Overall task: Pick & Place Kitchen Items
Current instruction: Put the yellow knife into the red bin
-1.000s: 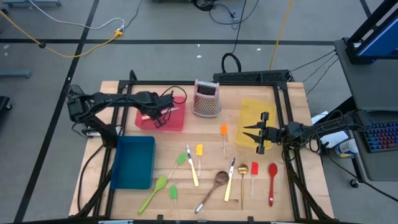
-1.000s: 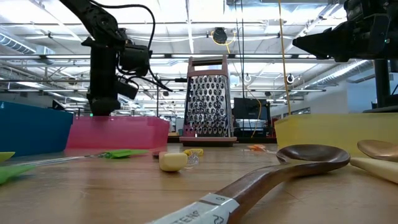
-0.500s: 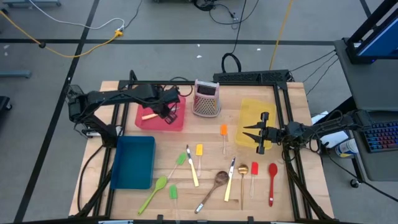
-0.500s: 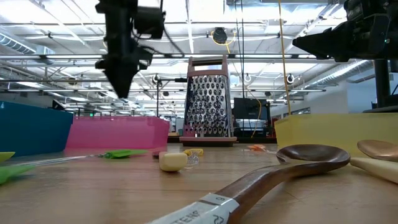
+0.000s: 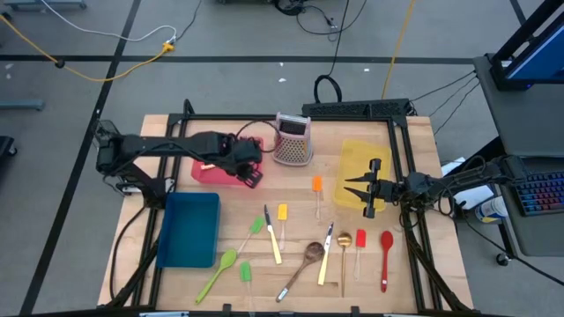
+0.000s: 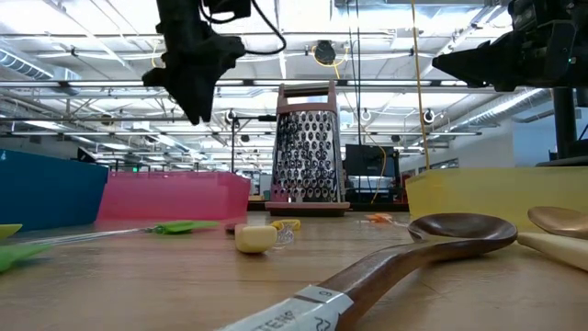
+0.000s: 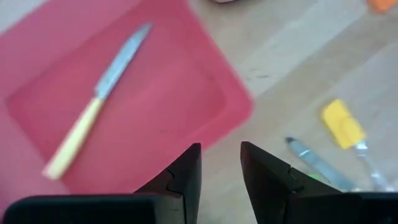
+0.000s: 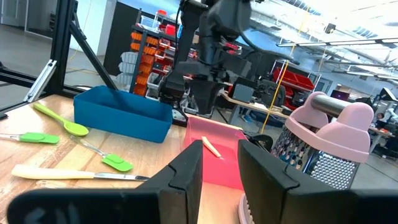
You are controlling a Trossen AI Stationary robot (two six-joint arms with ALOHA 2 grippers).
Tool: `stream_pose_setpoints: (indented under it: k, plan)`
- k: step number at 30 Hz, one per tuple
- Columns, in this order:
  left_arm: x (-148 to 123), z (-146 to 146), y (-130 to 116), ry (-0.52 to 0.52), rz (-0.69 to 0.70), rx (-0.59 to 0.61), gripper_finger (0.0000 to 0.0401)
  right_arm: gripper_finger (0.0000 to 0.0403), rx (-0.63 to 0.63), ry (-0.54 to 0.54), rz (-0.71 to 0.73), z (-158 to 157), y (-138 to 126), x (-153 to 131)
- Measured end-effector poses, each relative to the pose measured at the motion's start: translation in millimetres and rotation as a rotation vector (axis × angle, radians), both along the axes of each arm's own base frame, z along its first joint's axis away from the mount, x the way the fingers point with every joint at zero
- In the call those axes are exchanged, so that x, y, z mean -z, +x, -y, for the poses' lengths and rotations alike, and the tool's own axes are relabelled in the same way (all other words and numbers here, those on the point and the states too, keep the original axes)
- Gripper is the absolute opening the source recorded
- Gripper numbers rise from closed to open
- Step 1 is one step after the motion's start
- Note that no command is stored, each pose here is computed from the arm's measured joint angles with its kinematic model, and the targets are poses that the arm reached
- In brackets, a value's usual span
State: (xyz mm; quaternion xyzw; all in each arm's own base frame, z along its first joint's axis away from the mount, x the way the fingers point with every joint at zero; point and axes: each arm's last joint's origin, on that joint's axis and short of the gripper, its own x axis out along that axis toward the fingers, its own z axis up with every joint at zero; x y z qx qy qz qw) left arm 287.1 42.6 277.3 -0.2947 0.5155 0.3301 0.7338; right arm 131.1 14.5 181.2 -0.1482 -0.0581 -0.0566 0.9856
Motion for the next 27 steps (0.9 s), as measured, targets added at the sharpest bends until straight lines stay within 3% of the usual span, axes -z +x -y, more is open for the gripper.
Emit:
stream_pose_setpoints:
  k: [8,17,27]
  plan:
    - [-6,35,19,-0.025,0.193,0.06,0.0118,0.0094,0.015,-0.091,0.027,0,-1,-4]
    - [-10,65,25,-0.053,0.296,-0.026,0.0118,0.0093,0.073,-0.35,0.09,0,-2,-12]
    - [-1,94,27,-0.039,0.311,-0.116,0.0118,0.0093,0.11,-0.394,0.186,1,-6,-22]
